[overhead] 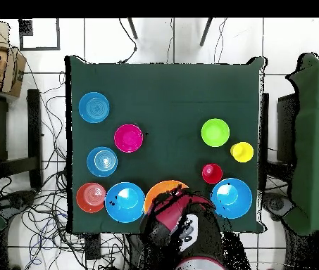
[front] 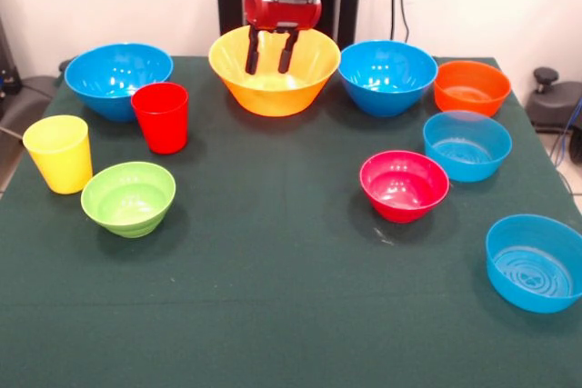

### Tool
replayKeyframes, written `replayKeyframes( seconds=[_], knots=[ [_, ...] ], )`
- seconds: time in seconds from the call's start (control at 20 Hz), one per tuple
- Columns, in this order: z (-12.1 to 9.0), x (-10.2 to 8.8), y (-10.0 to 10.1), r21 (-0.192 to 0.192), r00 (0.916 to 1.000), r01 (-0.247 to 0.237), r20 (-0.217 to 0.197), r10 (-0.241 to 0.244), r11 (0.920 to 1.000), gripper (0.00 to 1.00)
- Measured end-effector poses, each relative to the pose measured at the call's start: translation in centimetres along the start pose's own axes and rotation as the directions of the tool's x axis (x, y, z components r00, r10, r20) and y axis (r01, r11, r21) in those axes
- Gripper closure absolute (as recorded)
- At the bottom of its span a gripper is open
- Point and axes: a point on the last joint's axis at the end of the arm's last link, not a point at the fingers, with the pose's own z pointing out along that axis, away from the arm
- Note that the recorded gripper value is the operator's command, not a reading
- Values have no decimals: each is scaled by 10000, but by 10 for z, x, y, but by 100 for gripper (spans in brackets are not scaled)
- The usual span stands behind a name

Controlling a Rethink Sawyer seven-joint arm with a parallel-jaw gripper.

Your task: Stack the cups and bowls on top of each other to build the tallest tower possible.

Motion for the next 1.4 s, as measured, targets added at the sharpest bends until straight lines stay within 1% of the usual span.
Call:
replayKeyframes(
  seconds=[0.3, 0.4, 0.6, 0.75, 0.95, 1.05, 1.1, 1.25, 1.4],
  knots=[
    [3, 11, 2, -99, 10000, -67, 17, 67, 9999, 0],
    [5, 19, 2, -102, 10000, -76, -7, 76, 9999, 0],
    [9, 30, 9, -113, 10000, 46, 6, -46, 9999, 0],
    [12, 36, 20, -84, 9999, -23, 110, 24, 10000, 0],
    [15, 38, 30, -56, 9991, -118, 399, 120, 9999, 0],
    [16, 38, 32, -34, 9987, -150, 490, 151, 9999, 0],
    [18, 38, 34, -18, 9980, -209, 601, 210, 9998, 0],
    [19, 40, 34, 18, 9974, -267, 669, 265, 9996, 0],
    [19, 43, 33, 51, 9975, -307, 635, 303, 9995, 0]
  ],
)
